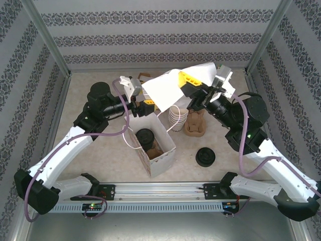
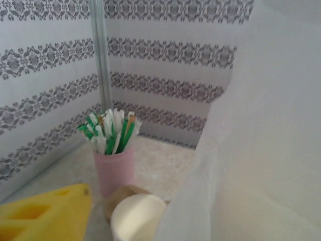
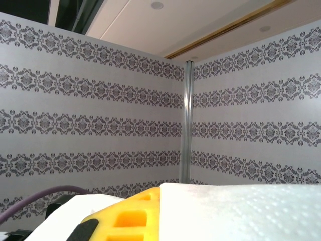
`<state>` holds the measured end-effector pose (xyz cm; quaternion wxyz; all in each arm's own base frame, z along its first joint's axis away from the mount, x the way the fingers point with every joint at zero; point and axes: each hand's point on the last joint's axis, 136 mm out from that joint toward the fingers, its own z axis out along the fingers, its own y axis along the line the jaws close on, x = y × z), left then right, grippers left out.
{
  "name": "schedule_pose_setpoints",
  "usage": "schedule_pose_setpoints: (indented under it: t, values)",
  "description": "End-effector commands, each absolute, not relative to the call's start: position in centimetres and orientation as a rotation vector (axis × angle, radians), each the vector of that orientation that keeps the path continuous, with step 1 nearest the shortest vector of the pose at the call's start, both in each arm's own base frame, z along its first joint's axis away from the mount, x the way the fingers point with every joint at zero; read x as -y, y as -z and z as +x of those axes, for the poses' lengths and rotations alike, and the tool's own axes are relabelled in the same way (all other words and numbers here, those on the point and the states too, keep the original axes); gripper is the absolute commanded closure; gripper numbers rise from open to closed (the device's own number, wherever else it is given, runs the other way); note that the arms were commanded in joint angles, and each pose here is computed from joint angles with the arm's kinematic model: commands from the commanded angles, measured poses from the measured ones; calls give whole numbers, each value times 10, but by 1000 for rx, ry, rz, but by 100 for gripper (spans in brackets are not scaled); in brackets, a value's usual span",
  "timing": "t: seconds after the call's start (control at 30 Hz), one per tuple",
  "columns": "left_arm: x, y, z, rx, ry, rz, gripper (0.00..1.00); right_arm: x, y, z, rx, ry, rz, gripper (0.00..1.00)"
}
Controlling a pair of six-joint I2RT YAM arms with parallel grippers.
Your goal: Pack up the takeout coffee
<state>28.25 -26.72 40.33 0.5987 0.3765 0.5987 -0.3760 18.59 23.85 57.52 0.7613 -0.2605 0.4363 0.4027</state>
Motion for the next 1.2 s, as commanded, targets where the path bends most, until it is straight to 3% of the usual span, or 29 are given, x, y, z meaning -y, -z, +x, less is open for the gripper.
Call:
schedule_pose_setpoints:
  t: [0.0,0.17,0.23,0.4,0.67,0.73,0.93,1.0,1.1,1.17]
  values:
    - [269,-442,272,-1209,926,862,42,-232,-585,170,-905,-927,-559,100]
    - [273,-443,277,-1200,950,854,68,-226,-582,164,-907,-946,-552,100]
    - [274,-449,277,-1174,977,834,72,-225,-578,163,-919,-948,-553,100]
    - [275,-473,277,-1119,1058,785,100,-224,-557,169,-975,-951,-530,100]
    - [277,-490,303,-1177,1077,682,100,-221,-516,178,-1098,-951,-493,100]
    - [278,-494,307,-1179,1085,662,100,-221,-500,184,-1148,-945,-470,96]
    - [276,-512,311,-1157,1095,632,100,-224,-432,209,-1373,-874,-424,69]
    - [275,-518,308,-1143,1102,641,100,-222,-409,220,-1462,-804,-415,43]
    - [270,-523,309,-1136,1073,631,100,-218,-386,230,-1568,-679,-445,16]
    - [263,-527,313,-1146,1036,608,100,-210,-376,237,-1616,-598,-426,5]
